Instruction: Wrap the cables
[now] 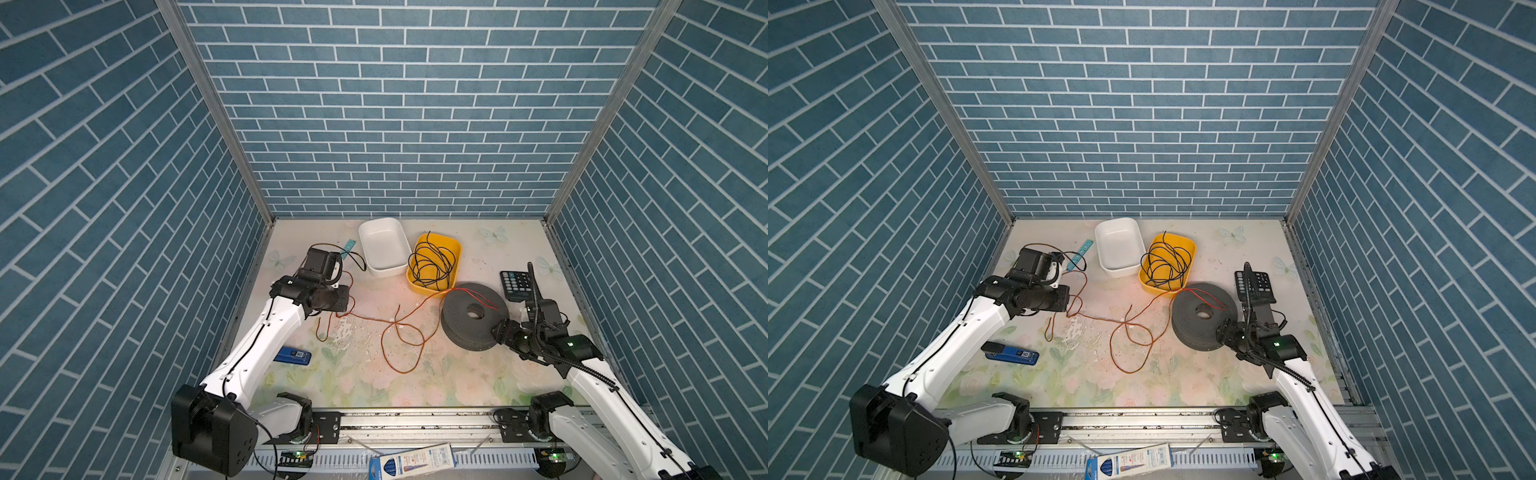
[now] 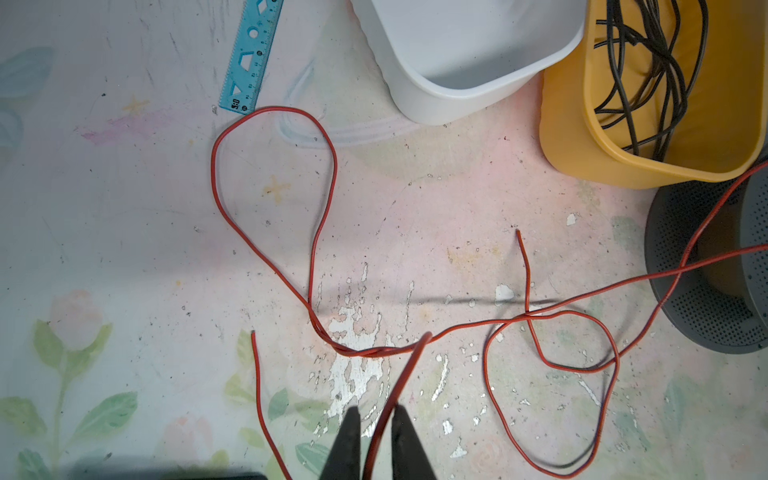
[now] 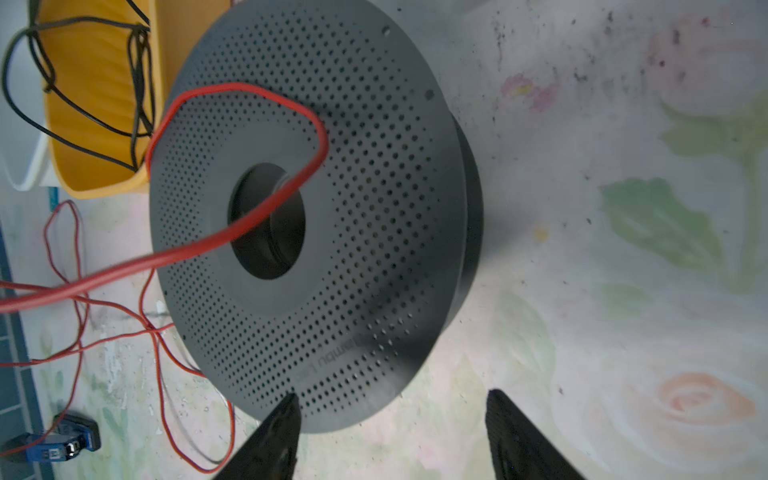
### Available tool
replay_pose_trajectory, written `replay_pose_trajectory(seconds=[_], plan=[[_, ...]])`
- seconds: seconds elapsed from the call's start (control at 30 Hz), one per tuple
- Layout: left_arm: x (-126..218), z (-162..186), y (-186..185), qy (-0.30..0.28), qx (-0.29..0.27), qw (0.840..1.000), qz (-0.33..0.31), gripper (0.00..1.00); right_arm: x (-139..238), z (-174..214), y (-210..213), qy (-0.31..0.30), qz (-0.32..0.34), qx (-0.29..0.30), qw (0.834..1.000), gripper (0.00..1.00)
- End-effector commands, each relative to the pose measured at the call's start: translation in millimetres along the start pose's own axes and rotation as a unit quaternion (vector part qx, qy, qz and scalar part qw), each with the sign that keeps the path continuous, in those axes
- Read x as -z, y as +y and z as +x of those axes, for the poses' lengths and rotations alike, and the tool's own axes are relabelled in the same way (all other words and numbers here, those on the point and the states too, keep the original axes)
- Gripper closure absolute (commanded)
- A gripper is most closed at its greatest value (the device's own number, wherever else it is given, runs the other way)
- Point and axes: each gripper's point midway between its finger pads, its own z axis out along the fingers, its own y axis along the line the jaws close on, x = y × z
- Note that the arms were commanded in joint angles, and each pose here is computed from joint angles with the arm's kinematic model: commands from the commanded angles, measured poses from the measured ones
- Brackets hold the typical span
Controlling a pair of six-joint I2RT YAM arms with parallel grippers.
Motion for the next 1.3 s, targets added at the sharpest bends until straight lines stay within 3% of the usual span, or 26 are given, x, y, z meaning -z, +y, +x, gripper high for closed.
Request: replay_pose_trajectory(seconds=[0.0,0.43,0.73,0.8,0.93,1.07,1.27], plan=[[8.1,-1.0,2.1,-0.004,-0.004,1.0,-0.004,0.83,-7.6,-16.9,20.9,-0.037,-0.067,-0.016,0.997,0.33],[7.0,2.8,-0.9,-0.004,0.004,1.0,0.008,0.83,-39.6,-34.3,5.8,-0.085,-0.094,-0.083,0.988,0.57],[8.1,6.2,-0.1,-0.002,0.007,1.0,0.006,0.83,-45.1,-46.4,-15.7,-0.113,-0.058,-0.119,0.985,0.96],[6.6,8.2,0.0,0.002,0.01,1.0,0.006,0.83,-41.5,-51.5,-19.8,-0.126,-0.049,-0.124,0.983,1.0],[3.2,14.5,1.3,0.015,0.014,1.0,0.003,0.81,-33.1,-59.5,-31.0,-0.148,-0.021,-0.133,0.98,1.0],[2.4,18.5,1.9,0.017,0.015,1.0,0.003,0.8,-30.9,-63.0,-25.5,-0.143,-0.039,-0.134,0.98,1.0],[1.4,16.3,-1.5,0.014,0.02,1.0,0.013,0.79,-25.4,-58.5,-4.3,-0.133,-0.101,-0.108,0.98,0.51]])
